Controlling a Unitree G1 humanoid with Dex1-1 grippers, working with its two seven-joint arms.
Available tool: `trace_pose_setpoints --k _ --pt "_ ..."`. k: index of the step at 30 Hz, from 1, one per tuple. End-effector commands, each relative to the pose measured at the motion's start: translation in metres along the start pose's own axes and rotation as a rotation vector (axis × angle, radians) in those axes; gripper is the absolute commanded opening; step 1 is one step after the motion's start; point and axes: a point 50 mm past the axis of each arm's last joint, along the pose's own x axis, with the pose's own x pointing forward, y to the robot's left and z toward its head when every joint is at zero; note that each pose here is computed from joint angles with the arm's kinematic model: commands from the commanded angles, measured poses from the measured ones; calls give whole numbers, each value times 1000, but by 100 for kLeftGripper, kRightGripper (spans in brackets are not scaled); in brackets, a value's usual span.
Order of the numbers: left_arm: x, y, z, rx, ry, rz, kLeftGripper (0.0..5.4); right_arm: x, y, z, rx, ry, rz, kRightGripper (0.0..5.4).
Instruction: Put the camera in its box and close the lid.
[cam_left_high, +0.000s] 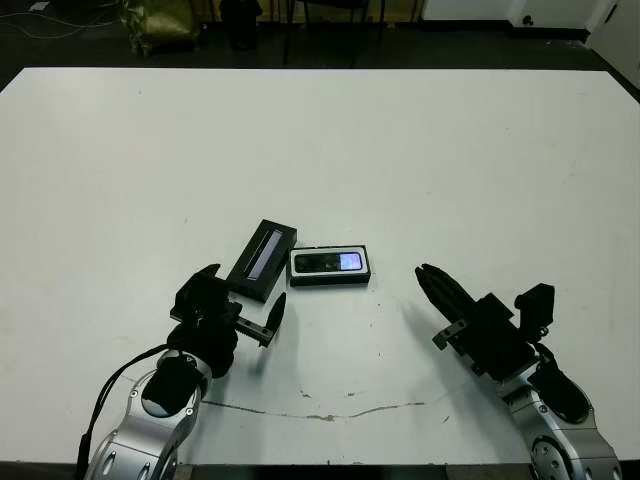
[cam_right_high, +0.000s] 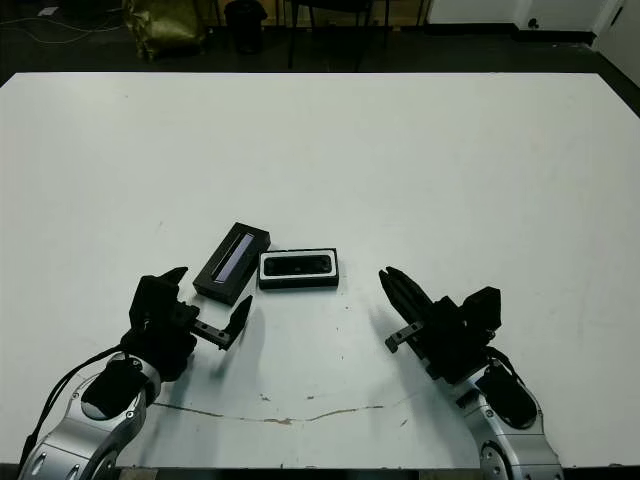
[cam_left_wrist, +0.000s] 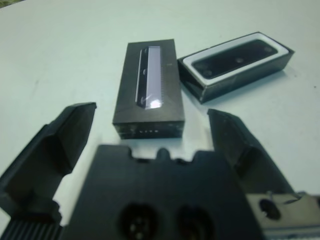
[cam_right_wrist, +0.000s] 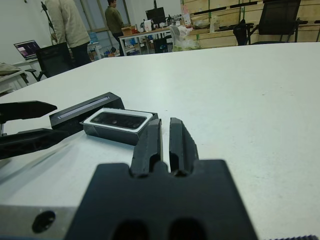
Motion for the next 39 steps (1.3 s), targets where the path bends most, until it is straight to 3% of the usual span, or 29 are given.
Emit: trace_pose_setpoints --k 1,13,39 --pt "2 2 -7 -7 48 5 537 -3 -1 -4 15 33 -13 0" --pt "8 6 -13 -148 64 -12 537 -3 -1 -7 19 25 -14 0" --pt "17 10 -24 -251 86 85 537 -4 -3 -7 16 27 -18 0"
